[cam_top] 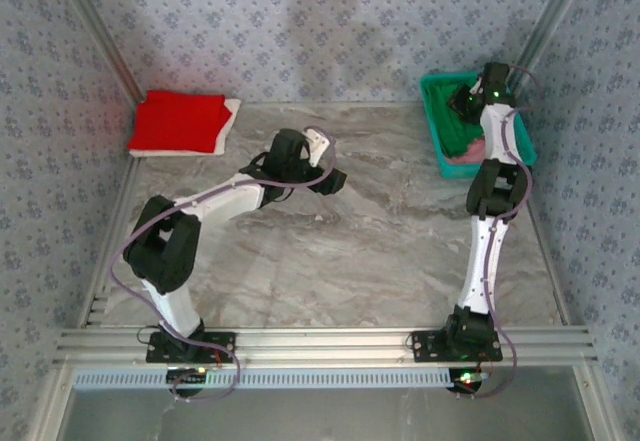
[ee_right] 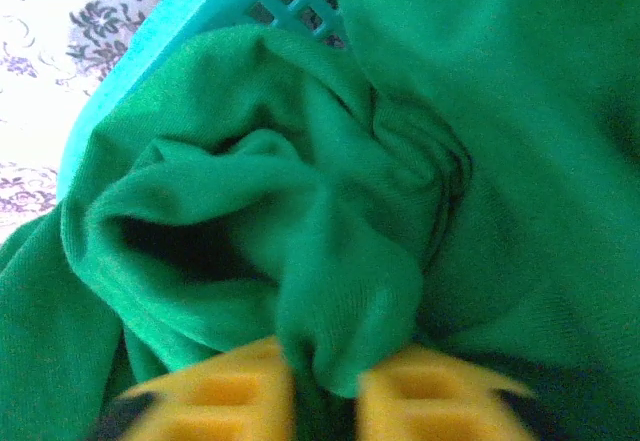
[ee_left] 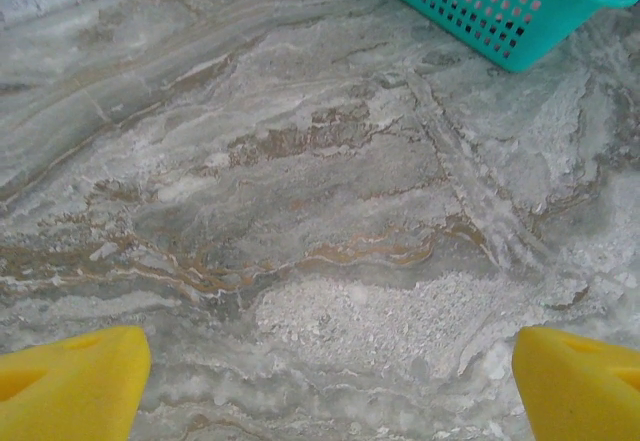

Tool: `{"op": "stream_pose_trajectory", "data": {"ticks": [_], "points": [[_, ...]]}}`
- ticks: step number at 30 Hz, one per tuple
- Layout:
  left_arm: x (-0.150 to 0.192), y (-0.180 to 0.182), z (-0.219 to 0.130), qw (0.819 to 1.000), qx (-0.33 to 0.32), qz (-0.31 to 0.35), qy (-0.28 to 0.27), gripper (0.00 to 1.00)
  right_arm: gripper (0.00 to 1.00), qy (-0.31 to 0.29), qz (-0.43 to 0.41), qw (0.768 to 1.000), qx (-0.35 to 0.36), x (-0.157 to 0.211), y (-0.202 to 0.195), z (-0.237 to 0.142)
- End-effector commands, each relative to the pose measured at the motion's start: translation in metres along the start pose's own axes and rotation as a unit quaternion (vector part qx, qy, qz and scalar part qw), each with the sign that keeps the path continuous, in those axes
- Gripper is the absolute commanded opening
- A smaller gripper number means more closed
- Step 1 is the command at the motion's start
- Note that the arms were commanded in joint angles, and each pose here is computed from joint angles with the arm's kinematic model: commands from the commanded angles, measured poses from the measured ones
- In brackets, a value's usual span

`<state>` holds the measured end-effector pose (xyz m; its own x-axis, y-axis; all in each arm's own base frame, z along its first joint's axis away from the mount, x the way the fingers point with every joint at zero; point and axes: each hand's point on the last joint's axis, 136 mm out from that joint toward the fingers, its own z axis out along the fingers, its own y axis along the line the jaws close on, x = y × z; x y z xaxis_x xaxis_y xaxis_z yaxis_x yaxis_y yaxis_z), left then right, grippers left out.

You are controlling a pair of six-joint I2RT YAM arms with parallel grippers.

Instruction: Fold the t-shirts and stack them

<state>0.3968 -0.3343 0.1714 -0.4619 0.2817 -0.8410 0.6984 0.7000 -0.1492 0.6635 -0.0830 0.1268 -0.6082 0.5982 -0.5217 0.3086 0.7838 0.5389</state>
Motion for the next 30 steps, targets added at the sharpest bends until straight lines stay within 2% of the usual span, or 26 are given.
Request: {"op": "stream_pose_trajectory", "data": {"ticks": [1, 5, 8, 11, 13, 17, 19, 22, 24, 26, 28, 30], "points": [[-0.028, -0.007, -0.017, 0.999, 0.0, 0.012, -0.039, 0.93, 0.02, -0.043, 0.005, 0.998, -0.046, -0.033, 0.044, -0.04], [-0.036, -0.007, -0.021, 0.999, -0.001, 0.009, -0.052, 0.93, 0.0, -0.094, -0.016, 0.994, -0.055, -0.06, 0.085, -0.107], [-0.051, -0.008, -0.032, 0.996, -0.005, 0.004, -0.085, 0.93, 0.0, -0.146, -0.047, 0.986, -0.069, -0.077, 0.123, -0.164], [-0.072, -0.015, -0.056, 0.992, 0.001, 0.004, -0.13, 0.93, 0.0, -0.199, -0.088, 0.973, -0.08, -0.084, 0.165, -0.225], [-0.094, -0.028, -0.086, 0.985, 0.021, 0.016, -0.17, 0.94, 0.0, -0.234, -0.119, 0.96, -0.094, -0.083, 0.196, -0.268], [-0.126, -0.045, -0.157, 0.965, 0.026, 0.046, -0.258, 0.98, 0.0, -0.271, -0.183, 0.936, -0.131, -0.06, 0.256, -0.337], [-0.129, -0.047, -0.182, 0.962, 0.012, 0.064, -0.267, 0.98, 0.0, -0.284, -0.229, 0.917, -0.158, -0.038, 0.292, -0.37], [-0.122, -0.044, -0.201, 0.961, -0.012, 0.083, -0.265, 0.98, 0.0, -0.313, -0.301, 0.881, -0.188, 0.002, 0.344, -0.414], [-0.112, -0.037, -0.206, 0.961, -0.035, 0.085, -0.26, 0.98, 0.0, -0.324, -0.334, 0.86, -0.209, 0.027, 0.37, -0.436], [-0.101, -0.029, -0.209, 0.962, -0.052, 0.083, -0.256, 0.98, 0.0, -0.318, -0.345, 0.854, -0.225, 0.047, 0.386, -0.44], [-0.088, -0.019, -0.21, 0.963, -0.069, 0.074, -0.251, 0.98, 0.0, -0.301, -0.347, 0.861, -0.218, 0.068, 0.394, -0.422], [-0.073, -0.008, -0.209, 0.964, -0.086, 0.062, -0.243, 0.98, 0.0, -0.274, -0.344, 0.874, -0.207, 0.089, 0.398, -0.385]]}}
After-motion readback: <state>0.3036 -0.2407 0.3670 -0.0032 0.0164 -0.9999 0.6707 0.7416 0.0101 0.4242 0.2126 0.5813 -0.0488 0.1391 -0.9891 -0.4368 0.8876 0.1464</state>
